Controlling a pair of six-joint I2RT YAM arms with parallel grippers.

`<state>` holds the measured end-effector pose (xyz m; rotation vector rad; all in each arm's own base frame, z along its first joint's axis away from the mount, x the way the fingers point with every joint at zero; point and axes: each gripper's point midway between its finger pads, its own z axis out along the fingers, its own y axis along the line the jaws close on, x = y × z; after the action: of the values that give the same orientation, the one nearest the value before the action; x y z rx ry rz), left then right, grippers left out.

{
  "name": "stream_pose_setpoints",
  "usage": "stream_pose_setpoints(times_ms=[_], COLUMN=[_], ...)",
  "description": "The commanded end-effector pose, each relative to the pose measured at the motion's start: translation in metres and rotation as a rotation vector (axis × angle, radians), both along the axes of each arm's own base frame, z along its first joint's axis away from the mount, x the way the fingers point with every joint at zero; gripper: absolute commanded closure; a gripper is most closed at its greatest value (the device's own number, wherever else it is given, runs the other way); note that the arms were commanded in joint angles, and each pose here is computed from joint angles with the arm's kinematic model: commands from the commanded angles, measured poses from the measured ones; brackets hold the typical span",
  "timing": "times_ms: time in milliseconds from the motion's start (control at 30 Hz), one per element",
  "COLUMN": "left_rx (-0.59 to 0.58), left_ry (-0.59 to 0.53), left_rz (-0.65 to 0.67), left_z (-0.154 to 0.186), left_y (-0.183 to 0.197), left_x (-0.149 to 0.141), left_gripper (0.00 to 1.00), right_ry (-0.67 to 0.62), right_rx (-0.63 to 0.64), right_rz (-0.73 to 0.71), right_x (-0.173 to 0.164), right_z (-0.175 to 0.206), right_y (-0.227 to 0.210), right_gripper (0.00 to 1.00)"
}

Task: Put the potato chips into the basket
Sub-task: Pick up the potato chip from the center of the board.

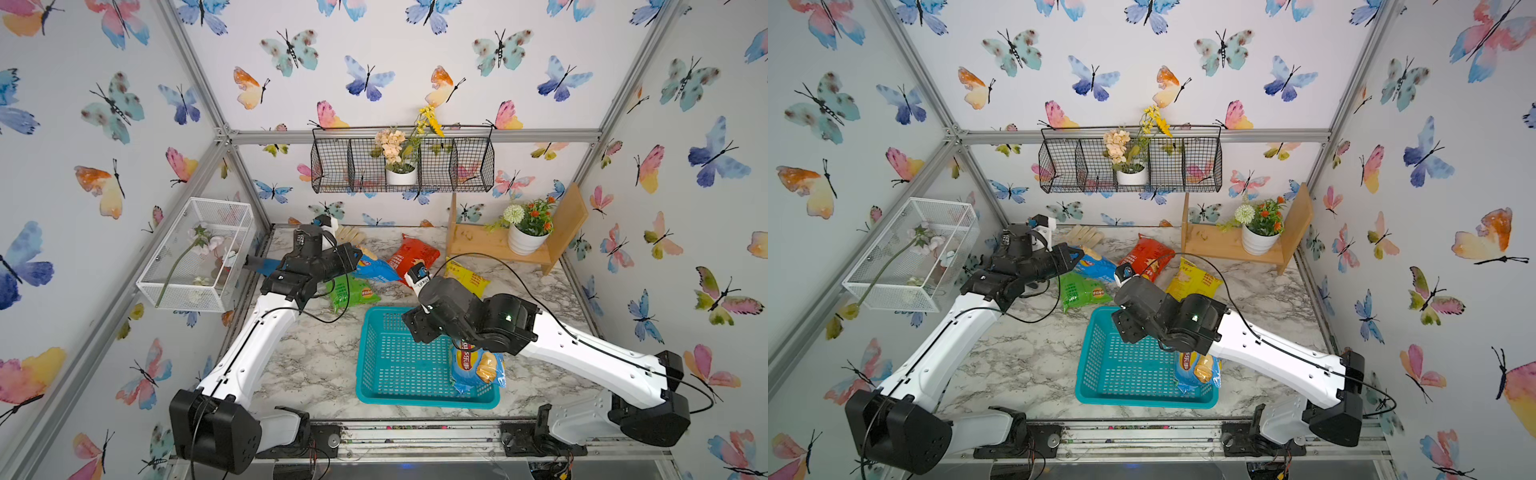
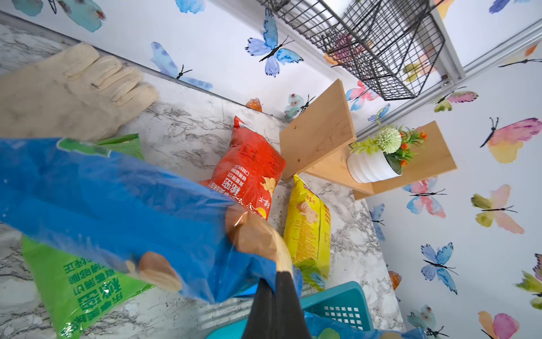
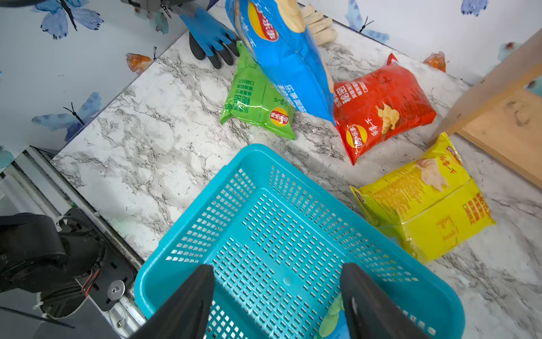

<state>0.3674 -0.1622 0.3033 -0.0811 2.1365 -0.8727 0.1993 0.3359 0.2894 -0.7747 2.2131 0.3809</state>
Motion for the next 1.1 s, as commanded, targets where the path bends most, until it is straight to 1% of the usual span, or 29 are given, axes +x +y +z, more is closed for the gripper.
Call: stream_pose_setpoints(times_ms=[0, 233, 400, 533, 767, 900, 1067], left_rx=[-0.042, -0.078, -0.16, -0.196, -0.247, -0.275, -0.285], left_ry=[-0.023, -0.007, 0.02, 0.079, 0.105, 0.102, 0.099], left_rz=[-0.044, -0.082, -0.209, -0.291, -0.377, -0.4, -0.412], left_z=[0.025, 0.047, 0.058, 0.057, 0.073, 0.083, 0.089], left_y=[-0.003, -0.004, -0.021, -0.03, -0.036, -0.037, -0.036], left_x=[-0.019, -0.046, -0.071, -0.086, -0.111, -0.123, -0.132], left_gripper=[1.0, 1.0, 1.0, 1.0, 1.0, 1.0, 1.0], right_ry=[-0.056, -0.122, -0.146, -0.161, -0.169, -0.155, -0.134], right_rx=[0.003, -0.02, -0.027, -0.031, -0.019, -0.013, -0.02], right_rz=[0.049, 0.082, 0.115, 0.133, 0.163, 0.181, 0.197], right_x=[0.003, 0.01, 0.011, 0.011, 0.007, 0.003, 0.001], right_z=[0.02, 0.037, 0.044, 0.049, 0.056, 0.056, 0.049], right_y=[0.01, 0.017, 0.023, 0.023, 0.023, 0.025, 0.028], right_gripper=[0.27, 0.31, 0.34, 0.36, 0.38, 0.4, 0.43])
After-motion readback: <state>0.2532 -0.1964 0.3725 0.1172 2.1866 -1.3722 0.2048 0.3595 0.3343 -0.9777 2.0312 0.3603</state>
